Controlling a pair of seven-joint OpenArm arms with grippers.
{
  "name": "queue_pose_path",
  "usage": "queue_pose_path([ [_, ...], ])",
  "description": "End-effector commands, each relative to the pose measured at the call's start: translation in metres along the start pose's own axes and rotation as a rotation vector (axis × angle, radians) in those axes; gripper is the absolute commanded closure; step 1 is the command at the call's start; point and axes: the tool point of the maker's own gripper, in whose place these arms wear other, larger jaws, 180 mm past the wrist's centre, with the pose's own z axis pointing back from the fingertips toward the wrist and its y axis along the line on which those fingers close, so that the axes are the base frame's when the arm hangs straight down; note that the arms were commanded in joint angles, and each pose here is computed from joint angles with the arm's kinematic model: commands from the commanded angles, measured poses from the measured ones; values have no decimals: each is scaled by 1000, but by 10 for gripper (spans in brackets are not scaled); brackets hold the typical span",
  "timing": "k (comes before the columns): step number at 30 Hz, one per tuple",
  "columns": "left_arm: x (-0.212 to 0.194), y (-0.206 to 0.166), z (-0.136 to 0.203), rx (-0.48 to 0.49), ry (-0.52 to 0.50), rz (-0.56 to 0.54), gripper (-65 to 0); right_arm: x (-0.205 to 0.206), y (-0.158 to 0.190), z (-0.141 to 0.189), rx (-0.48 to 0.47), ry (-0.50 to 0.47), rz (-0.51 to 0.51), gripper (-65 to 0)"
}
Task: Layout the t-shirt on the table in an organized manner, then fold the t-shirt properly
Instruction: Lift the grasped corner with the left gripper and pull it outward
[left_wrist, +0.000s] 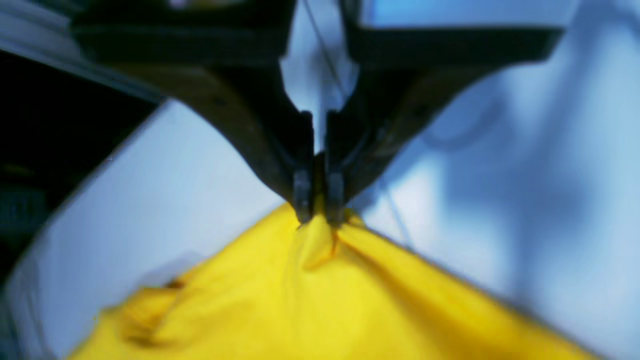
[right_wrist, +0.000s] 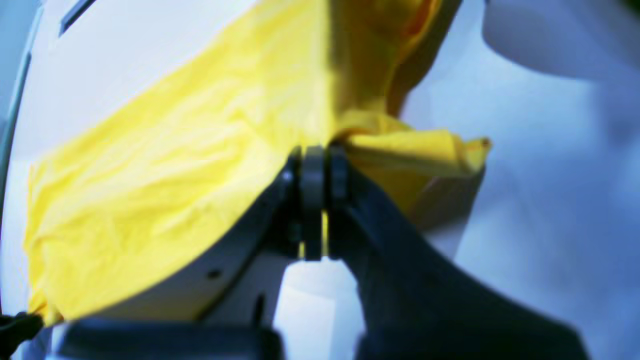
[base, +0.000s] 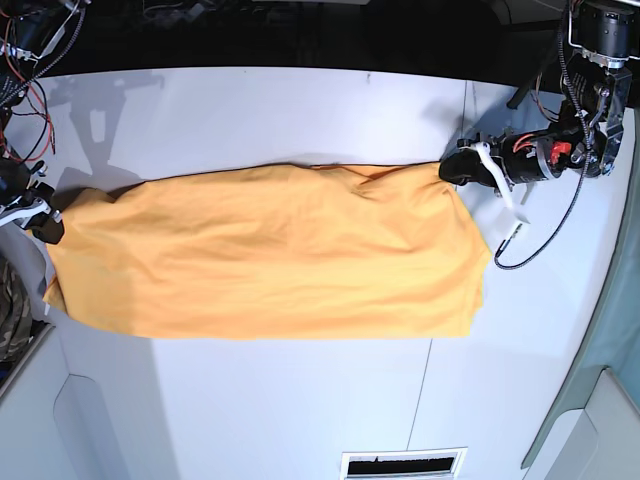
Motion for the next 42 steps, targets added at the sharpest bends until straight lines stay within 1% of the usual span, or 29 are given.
queue_pose_path([
  [1, 30, -4, 19, -26, -64, -73, 0, 27, 2, 6, 13, -71, 27, 0],
  [3, 48, -16, 42, -44, -76, -160, 0, 33, -2, 9, 8, -78, 38, 0],
  [6, 78, -28, 78, -4, -89, -338, 0, 46, -5, 16, 16, -102, 48, 0],
  [9, 99, -43, 107, 15, -91, -465, 0, 56, -8, 19, 7, -112, 67, 0],
  [12, 102, -60, 125, -6, -56, -535, 0, 61, -9, 21, 2, -118, 78, 0],
  [15, 92, -91, 136, -90, -35, -575, 0, 64, -8, 20, 3, -126, 81, 0],
  [17, 86, -109, 141, -115, -41, -614, 0, 65, -8, 20, 2, -135, 81, 0],
  [19, 86, -117, 144, -110, -61, -642, 0, 66, -8, 20, 3, -138, 82, 0],
  [23, 104, -102, 145, -25, -135, -657, 0, 68, -8, 21, 2, -151, 83, 0],
  [25, 109, -92, 142, -11, -164, -619, 0, 69, -8, 21, 1, -159, 85, 0],
  [28, 99, -90, 133, -78, -168, -506, 0, 70, -10, 18, -24, -148, 118, 0],
  [31, 85, -110, 129, -207, -148, -433, 0, 67, -10, 15, -41, -125, 148, 0],
  [32, 78, -115, 129, -230, -128, -428, 0, 65, -10, 13, -45, -116, 156, 0],
  [34, 62, -120, 127, -234, -63, -451, 0, 63, -8, 11, -46, -107, 168, 0],
  [37, 41, -147, 129, -281, -28, -497, 0, 63, -6, 10, -42, -106, 175, 0],
  [39, 28, -171, 130, -331, -14, -529, 0, 62, -7, 9, -48, -102, 181, 0],
  [40, 21, -179, 129, -357, -6, -529, 0, 63, -8, 9, -51, -104, 183, 0],
  [42, 7, -191, 122, -412, 13, -491, 0, 63, -8, 9, -52, -105, 183, 0],
])
